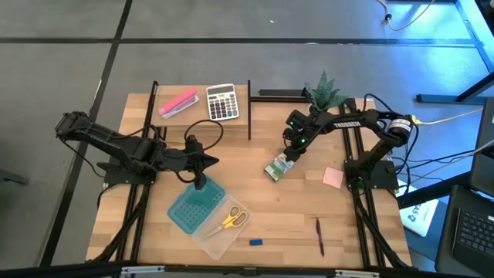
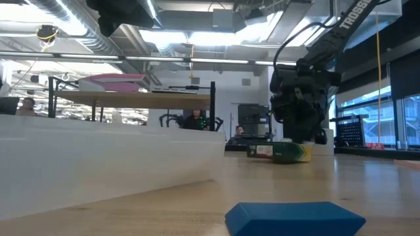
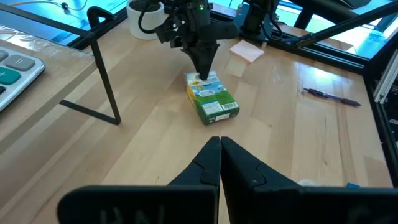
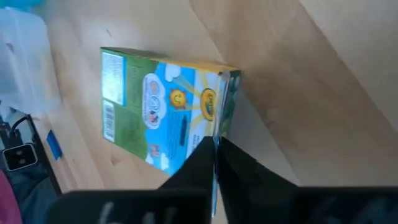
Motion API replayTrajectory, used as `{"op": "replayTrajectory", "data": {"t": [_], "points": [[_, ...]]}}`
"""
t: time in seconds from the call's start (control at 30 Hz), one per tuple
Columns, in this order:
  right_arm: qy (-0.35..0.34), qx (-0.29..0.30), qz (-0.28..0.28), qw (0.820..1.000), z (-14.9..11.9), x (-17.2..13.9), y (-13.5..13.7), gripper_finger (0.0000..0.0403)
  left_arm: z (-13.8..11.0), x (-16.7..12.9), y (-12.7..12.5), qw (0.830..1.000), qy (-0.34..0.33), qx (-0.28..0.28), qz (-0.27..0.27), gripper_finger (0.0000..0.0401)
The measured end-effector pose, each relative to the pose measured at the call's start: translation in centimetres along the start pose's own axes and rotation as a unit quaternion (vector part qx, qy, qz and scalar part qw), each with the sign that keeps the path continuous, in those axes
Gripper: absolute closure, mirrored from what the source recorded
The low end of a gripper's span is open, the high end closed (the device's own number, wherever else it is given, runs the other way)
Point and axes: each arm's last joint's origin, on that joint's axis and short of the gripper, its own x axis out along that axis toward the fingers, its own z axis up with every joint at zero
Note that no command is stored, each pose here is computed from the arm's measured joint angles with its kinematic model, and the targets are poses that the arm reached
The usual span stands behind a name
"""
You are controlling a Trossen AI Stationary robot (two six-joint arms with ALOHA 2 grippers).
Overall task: Pack school essentials
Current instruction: Put the yellow crayon box into the blue supply box
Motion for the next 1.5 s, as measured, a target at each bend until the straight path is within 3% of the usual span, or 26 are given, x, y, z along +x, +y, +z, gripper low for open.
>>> {"op": "replayTrajectory", "data": {"t": [0.3, 0.47, 0.77, 1.03, 1.5], "points": [[-0.004, 0.002, -0.009, 1.000, 0.3, -0.3, 0.4, 0.0398, 0.0, 0.0, 0.0, 1.000, 0.000, 0.000, 0.000, 0.0401], [-0.016, 0.005, -0.086, 0.996, 1.1, -1.9, 1.9, 0.0396, 0.0, 0.0, 0.0, 1.000, 0.000, 0.000, 0.000, 0.0401], [-0.007, -0.018, -0.201, 0.979, 2.1, -4.8, 6.5, 0.0400, 0.0, 0.0, 0.0, 1.000, 0.000, 0.000, 0.000, 0.0401], [-0.045, -0.028, -0.252, 0.966, 2.6, -6.1, 11.6, 0.0401, 0.0, 0.0, 0.0, 1.000, 0.000, 0.000, 0.000, 0.0401], [-0.147, -0.067, -0.215, 0.963, 1.1, -7.3, 21.7, 0.0401, 0.0, 0.0, 0.0, 1.000, 0.002, 0.018, 0.001, 0.0401]]}}
